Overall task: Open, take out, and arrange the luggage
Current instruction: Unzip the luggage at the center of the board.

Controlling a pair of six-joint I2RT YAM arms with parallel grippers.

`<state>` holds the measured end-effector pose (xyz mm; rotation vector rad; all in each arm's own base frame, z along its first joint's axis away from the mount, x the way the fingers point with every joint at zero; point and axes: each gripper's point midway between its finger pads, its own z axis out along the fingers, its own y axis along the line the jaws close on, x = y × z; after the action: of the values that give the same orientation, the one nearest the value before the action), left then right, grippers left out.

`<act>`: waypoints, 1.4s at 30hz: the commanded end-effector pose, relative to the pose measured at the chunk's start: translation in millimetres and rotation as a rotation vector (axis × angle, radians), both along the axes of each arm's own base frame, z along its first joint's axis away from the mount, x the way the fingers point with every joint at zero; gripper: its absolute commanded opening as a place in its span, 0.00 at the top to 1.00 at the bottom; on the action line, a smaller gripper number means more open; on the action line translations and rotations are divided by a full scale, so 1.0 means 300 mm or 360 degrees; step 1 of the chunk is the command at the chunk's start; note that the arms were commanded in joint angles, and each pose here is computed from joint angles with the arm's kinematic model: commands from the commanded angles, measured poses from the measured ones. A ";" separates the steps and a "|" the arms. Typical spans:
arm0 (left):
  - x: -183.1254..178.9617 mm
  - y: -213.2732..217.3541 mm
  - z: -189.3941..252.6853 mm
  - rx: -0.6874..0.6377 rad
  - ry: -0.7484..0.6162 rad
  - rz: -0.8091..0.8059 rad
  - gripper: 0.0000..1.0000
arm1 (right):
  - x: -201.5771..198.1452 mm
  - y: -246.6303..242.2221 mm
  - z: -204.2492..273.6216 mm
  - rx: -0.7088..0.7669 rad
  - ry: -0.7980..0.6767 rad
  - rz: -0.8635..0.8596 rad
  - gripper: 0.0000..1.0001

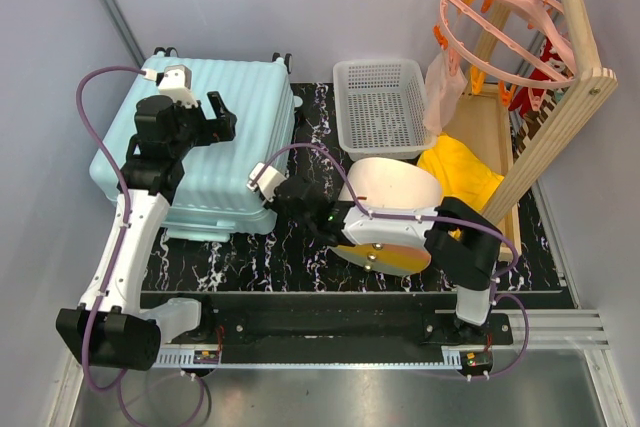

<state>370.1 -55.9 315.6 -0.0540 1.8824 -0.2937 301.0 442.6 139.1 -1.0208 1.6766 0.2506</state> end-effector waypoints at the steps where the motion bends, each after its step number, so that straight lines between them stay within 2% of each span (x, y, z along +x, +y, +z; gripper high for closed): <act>1: 0.012 -0.008 0.031 -0.0018 -0.0064 -0.0018 0.01 | 0.030 0.073 0.010 0.0206 -0.0117 0.0026 0.78; 7: 0.013 -0.009 0.029 -0.0014 -0.0062 -0.0019 0.01 | -0.033 0.069 0.023 0.0198 -0.0125 0.0155 1.00; 22: 0.020 -0.017 0.016 -0.0031 -0.0044 -0.0034 0.01 | -0.178 0.074 0.108 0.0217 -0.0103 0.0312 1.00; 42: 0.024 -0.037 0.004 -0.0072 -0.0032 -0.0067 0.01 | -0.359 0.160 0.124 0.0332 0.0138 0.0337 1.00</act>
<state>371.8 -61.3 306.5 -0.0609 1.9068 -0.3318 234.3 457.3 141.3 -1.0580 1.6254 0.4146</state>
